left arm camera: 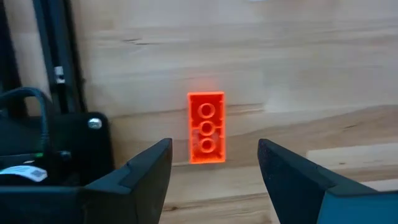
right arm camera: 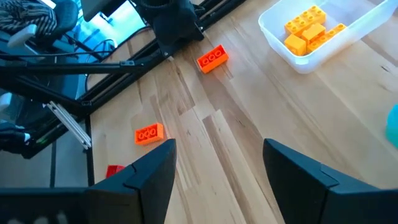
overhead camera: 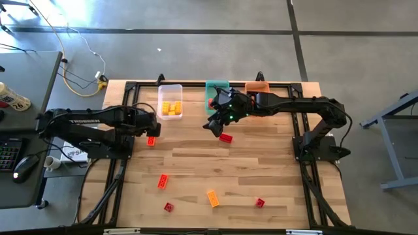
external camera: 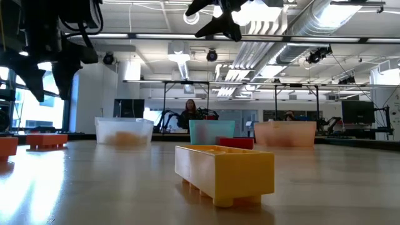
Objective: Sort & place blocks by color
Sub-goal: Put the top orange game piece into the blue bin
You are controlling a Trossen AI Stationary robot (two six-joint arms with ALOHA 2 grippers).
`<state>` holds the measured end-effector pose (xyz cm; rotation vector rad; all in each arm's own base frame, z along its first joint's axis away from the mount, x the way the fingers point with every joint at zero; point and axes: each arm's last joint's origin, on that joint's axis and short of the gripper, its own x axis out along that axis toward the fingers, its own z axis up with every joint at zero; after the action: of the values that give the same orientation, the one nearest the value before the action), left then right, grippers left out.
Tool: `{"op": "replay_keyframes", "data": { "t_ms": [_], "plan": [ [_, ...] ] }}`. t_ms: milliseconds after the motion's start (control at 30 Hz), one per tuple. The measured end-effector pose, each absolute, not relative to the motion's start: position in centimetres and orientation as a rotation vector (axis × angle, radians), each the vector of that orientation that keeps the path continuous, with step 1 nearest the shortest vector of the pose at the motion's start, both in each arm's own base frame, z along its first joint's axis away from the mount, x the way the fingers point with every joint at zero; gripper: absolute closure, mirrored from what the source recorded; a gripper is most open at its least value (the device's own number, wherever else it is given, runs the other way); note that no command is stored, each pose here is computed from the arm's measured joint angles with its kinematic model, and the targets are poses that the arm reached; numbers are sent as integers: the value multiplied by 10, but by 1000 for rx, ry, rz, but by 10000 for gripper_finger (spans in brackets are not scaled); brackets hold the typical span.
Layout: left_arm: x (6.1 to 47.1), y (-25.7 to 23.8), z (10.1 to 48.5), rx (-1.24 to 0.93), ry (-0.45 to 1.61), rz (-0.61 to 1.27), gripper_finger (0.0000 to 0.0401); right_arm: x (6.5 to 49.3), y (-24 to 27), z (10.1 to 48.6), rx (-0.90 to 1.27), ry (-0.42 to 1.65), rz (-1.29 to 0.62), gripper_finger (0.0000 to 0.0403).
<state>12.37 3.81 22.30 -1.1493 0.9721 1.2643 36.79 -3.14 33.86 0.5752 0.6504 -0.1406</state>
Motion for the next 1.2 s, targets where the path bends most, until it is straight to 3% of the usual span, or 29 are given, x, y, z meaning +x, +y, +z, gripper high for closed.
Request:
{"op": "replay_keyframes", "data": {
  "t_ms": [467, 1200],
  "plan": [
    [145, 41, 211, -1180, 934, 1257, 176, 367, -31, 338, 571, 660, -136, 176],
    [166, 46, 175, -1166, 1112, 1452, 176, 363, -29, 333, 517, 739, -79, 176]
  ]
}}
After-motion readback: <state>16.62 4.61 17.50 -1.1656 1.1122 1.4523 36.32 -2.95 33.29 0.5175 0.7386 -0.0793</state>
